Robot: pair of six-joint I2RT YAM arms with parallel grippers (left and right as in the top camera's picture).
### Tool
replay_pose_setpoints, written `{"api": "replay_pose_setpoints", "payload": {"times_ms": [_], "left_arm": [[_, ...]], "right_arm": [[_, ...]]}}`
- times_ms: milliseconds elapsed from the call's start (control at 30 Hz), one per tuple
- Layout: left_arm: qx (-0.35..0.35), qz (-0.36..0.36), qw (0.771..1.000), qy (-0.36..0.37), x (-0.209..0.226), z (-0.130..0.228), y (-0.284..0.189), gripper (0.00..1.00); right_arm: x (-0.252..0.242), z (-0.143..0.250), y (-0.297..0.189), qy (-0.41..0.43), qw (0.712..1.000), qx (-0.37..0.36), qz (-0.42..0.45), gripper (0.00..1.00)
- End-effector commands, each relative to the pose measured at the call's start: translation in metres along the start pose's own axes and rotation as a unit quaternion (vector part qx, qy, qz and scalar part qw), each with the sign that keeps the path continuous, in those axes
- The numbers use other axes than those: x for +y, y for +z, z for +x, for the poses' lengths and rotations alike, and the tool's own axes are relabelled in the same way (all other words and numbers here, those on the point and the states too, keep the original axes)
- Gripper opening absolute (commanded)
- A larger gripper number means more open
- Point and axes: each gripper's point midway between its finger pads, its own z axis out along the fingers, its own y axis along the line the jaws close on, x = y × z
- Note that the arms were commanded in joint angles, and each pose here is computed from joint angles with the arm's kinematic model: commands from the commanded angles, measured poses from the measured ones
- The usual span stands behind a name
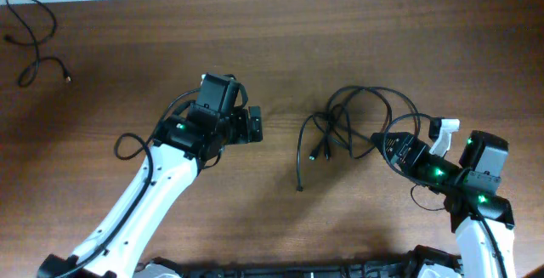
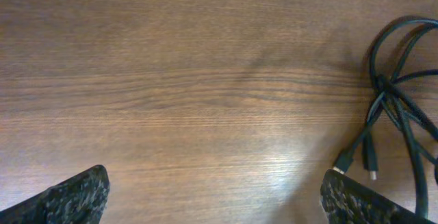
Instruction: Untangle cables
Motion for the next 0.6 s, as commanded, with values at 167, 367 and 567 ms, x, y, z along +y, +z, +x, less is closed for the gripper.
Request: {"api": "replay_pose_setpoints", "payload": {"times_ms": [167,367,567], "left_arm": [[-0.005,0.025,1.0,-0.004,-0.01,-0.004,0.005,0.99],[0.001,0.026,1.0,-0.004,-0.012,-0.003,0.012,0.99],[0.002,0.032,0.998,-0.051,-0.014,-0.004,0.015,0.99]], "right_arm": [[-0.016,0.002,0.012,0.027,0.999,0.028,0.008,0.99],[-0.027,0.004,0.017,-0.002,0.999,0.037,0.022,0.99],[-0.028,0.0,0.019,-0.008,0.999,0.032,0.022,0.99]]}}
